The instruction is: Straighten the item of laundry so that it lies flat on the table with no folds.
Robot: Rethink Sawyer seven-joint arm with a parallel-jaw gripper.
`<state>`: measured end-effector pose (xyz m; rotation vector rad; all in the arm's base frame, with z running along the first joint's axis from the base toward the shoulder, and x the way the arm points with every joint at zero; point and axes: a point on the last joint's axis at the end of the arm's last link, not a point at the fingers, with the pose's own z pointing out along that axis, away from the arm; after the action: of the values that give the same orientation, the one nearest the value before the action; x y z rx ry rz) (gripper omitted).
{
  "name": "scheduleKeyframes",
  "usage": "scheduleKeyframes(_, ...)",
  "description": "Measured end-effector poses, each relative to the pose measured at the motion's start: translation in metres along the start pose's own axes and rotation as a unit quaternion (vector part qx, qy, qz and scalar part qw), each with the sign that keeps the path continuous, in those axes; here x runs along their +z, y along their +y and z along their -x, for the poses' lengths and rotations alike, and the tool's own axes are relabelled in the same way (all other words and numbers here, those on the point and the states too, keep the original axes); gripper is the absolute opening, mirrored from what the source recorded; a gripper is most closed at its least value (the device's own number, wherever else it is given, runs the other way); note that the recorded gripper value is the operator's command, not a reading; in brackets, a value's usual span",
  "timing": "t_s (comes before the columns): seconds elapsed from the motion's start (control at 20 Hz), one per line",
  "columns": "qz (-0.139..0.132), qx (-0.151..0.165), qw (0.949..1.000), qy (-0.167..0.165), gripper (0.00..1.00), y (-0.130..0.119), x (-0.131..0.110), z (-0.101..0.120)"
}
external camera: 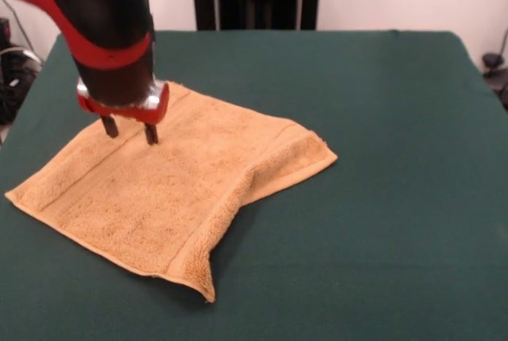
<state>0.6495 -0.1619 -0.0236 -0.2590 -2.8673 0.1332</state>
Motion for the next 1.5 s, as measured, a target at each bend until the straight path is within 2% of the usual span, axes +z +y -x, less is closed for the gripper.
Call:
scheduleKeyframes(0.05,0.000,0.001,1.0000,-0.003,1.00,-0.001,-0.004,0.000)
scheduleKeyframes(0.2,-0.003,0.006,0.9996,-0.028,1.00,-0.008,-0.038,0.004)
scheduleKeyframes(0.4,-0.010,0.013,0.9977,-0.066,1.00,-0.021,-0.100,0.018)
scheduleKeyframes(0.5,-0.014,0.019,0.9961,-0.085,1.00,-0.033,-0.144,0.029)
scheduleKeyframes(0.85,-0.018,0.035,0.9911,-0.127,1.00,-0.063,-0.216,0.050)
scheduleKeyframes(0.95,-0.021,0.040,0.9890,-0.141,1.00,-0.074,-0.228,0.056)
scheduleKeyframes(1.15,-0.023,0.044,0.9882,-0.145,1.00,-0.081,-0.230,0.059)
scheduleKeyframes(1.3,-0.026,0.044,0.9877,-0.148,1.00,-0.087,-0.226,0.066)
scheduleKeyframes(1.5,-0.036,0.037,0.9881,-0.145,1.00,-0.089,-0.208,0.077)
